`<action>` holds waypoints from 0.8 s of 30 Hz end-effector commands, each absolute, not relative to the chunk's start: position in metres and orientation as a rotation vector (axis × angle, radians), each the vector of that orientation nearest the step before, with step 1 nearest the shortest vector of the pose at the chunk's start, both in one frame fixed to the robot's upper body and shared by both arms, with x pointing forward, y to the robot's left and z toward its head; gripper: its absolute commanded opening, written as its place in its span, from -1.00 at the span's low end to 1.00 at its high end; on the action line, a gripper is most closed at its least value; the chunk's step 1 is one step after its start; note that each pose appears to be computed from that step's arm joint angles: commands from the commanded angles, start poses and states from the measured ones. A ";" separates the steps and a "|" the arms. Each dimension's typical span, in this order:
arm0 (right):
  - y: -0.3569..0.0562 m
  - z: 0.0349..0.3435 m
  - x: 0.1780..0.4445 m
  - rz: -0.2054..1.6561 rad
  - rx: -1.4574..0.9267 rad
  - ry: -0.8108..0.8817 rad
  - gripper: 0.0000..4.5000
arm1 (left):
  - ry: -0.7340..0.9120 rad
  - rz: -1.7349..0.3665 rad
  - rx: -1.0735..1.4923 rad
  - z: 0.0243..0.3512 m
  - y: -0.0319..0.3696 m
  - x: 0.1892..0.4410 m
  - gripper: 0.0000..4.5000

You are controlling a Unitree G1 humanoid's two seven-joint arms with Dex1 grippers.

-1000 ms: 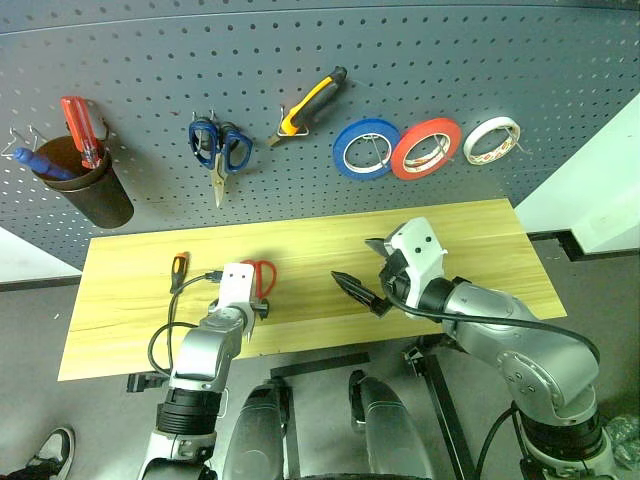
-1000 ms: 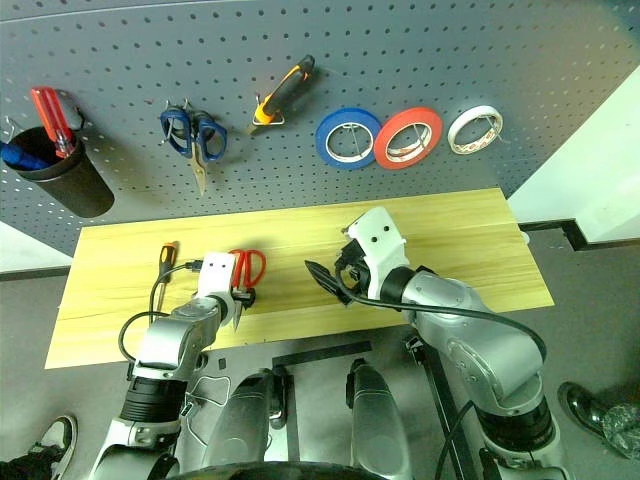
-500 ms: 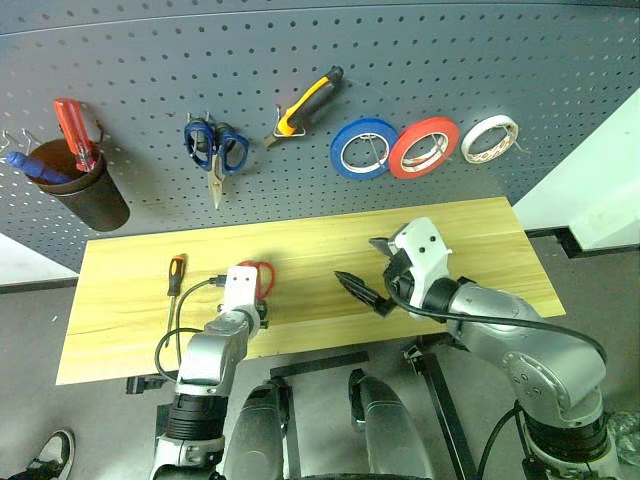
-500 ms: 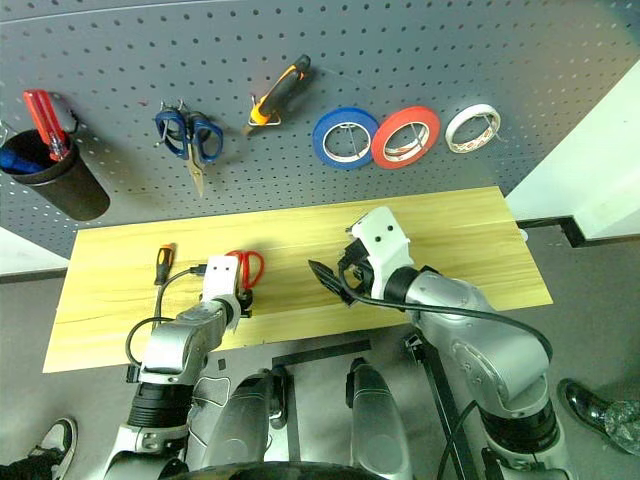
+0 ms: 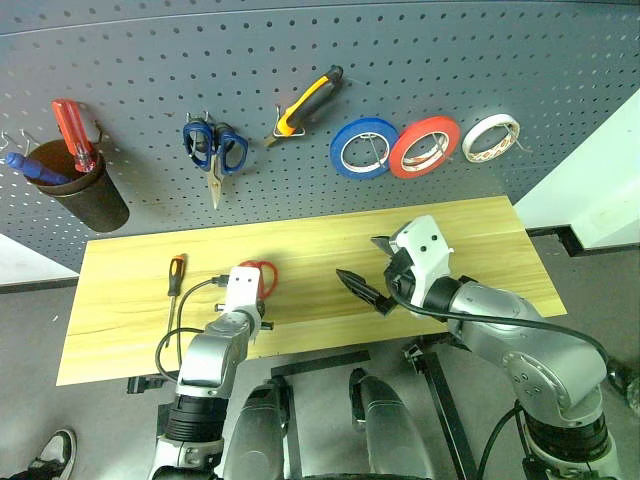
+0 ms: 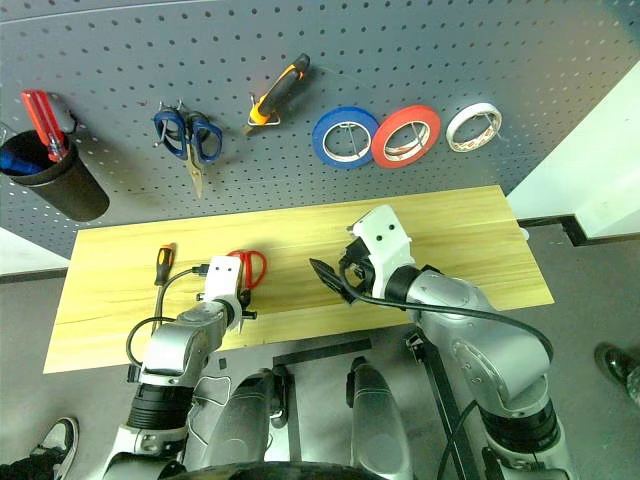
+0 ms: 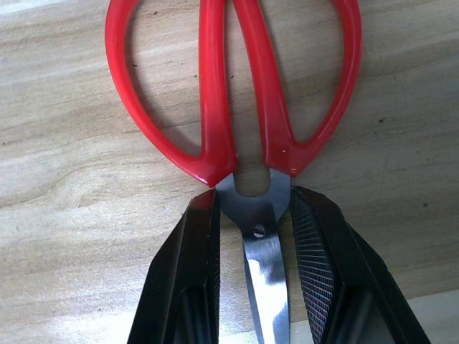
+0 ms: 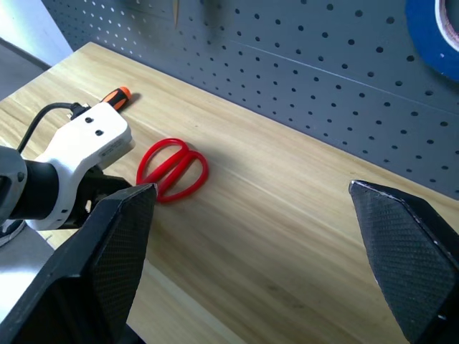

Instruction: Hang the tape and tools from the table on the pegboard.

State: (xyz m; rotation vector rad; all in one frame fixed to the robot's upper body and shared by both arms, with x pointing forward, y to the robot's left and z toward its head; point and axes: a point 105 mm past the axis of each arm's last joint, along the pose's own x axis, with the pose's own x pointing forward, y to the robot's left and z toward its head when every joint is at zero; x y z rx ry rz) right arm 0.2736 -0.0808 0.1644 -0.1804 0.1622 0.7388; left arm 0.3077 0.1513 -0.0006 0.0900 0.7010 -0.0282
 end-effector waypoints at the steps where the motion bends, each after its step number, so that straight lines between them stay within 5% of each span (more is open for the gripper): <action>1: -0.080 0.175 0.274 0.740 -0.205 0.104 1.00 | 0.681 -0.075 0.132 -0.006 0.148 0.297 -0.53; 14: -0.083 0.175 0.282 0.722 -0.222 0.086 1.00 | 0.365 -0.187 0.182 0.040 0.122 0.305 -0.53; 24: -0.089 0.180 0.288 0.717 -0.239 0.054 1.00 | -0.025 -0.338 0.430 0.082 0.095 0.302 -0.53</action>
